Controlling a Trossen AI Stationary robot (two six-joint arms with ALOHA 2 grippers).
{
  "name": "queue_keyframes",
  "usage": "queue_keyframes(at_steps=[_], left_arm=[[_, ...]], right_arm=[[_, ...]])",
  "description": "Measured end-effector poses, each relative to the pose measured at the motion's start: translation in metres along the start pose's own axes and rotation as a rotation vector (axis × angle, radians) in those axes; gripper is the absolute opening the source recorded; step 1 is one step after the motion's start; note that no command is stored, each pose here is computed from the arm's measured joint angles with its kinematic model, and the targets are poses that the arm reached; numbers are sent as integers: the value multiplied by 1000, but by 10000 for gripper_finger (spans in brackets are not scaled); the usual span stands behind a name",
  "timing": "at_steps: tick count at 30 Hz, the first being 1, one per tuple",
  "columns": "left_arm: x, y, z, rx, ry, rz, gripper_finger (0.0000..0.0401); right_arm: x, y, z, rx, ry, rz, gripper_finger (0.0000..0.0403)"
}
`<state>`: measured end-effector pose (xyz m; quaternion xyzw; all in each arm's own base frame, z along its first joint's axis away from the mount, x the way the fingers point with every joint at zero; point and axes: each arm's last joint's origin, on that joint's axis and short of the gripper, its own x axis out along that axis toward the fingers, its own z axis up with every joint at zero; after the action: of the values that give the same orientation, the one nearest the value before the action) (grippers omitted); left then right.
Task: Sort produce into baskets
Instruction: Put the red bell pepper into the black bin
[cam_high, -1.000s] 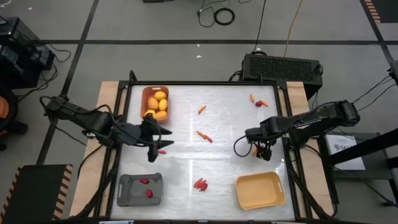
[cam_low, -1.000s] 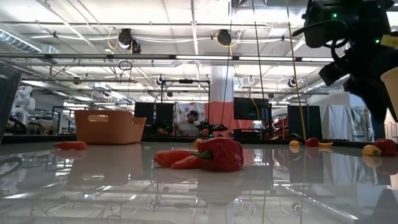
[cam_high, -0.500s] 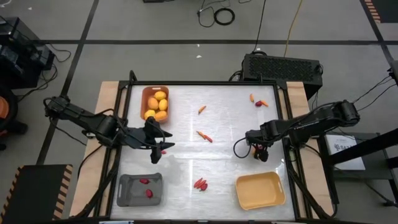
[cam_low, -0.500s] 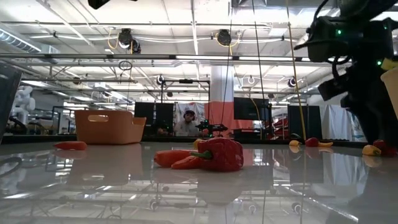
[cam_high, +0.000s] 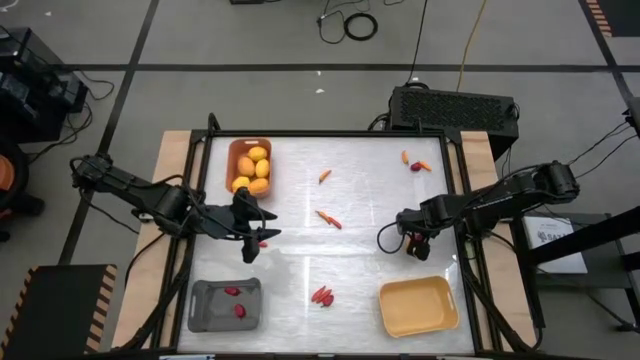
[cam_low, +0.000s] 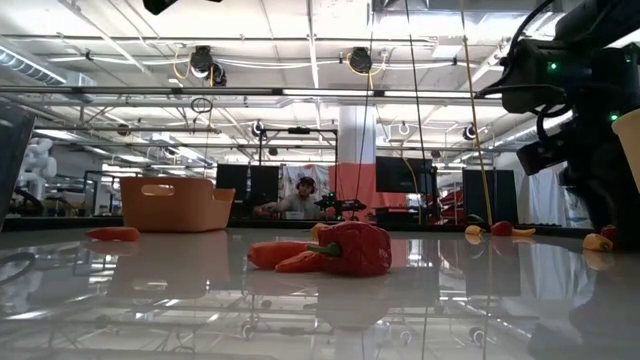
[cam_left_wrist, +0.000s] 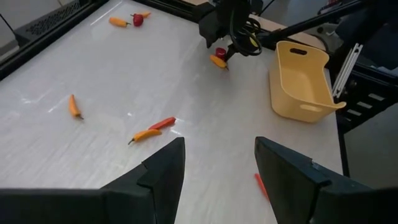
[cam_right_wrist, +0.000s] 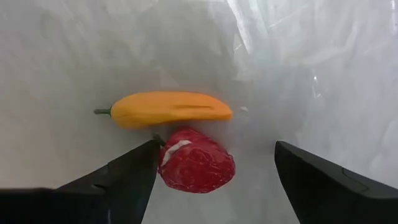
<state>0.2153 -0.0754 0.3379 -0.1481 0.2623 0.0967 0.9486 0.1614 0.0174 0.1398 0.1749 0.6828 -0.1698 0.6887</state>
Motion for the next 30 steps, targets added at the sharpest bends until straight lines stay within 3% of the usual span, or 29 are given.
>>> queue_keyframes(at_steps=[15, 30], left_arm=[[0, 0, 0, 0, 0, 0, 201], [0, 0, 0, 1, 0, -1, 201]], right_arm=[[0, 0, -1, 47, 19, 19, 176], [-26, 8, 11, 36, 3, 26, 141]])
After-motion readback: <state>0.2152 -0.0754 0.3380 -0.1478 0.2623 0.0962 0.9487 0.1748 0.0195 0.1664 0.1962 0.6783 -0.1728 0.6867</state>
